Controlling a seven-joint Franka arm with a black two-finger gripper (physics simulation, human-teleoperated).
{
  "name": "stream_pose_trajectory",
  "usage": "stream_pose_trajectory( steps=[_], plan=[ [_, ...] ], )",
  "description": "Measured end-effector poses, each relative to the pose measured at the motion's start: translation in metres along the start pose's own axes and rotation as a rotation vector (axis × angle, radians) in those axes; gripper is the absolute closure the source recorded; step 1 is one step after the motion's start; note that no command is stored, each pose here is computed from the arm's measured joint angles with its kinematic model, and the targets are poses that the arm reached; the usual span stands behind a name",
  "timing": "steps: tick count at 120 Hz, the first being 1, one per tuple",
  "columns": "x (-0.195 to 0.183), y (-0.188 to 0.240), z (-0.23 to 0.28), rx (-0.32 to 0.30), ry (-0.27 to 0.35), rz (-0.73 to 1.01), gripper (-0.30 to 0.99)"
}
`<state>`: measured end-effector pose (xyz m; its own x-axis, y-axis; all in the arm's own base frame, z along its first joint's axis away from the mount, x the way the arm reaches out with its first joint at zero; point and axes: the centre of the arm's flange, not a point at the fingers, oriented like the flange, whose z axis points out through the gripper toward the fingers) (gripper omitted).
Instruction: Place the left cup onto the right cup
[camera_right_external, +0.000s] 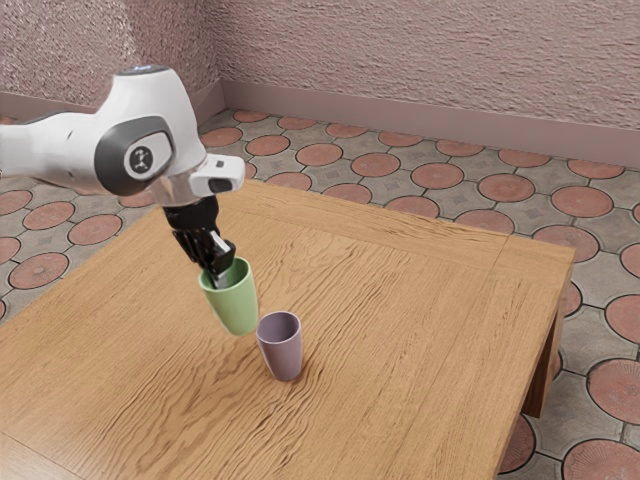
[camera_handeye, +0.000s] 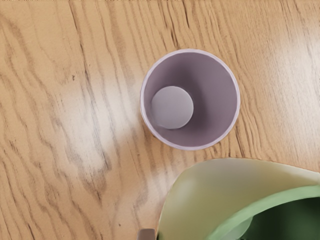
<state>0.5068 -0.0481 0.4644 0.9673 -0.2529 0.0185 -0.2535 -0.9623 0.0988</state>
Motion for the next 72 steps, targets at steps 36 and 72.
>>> stream_pose_trajectory(
  steps=[36,72],
  plan=[
    [0.011,0.0,0.001,0.006,0.03,0.005,0.78],
    [0.023,-0.004,0.013,0.017,0.064,0.003,0.78]
  ],
)
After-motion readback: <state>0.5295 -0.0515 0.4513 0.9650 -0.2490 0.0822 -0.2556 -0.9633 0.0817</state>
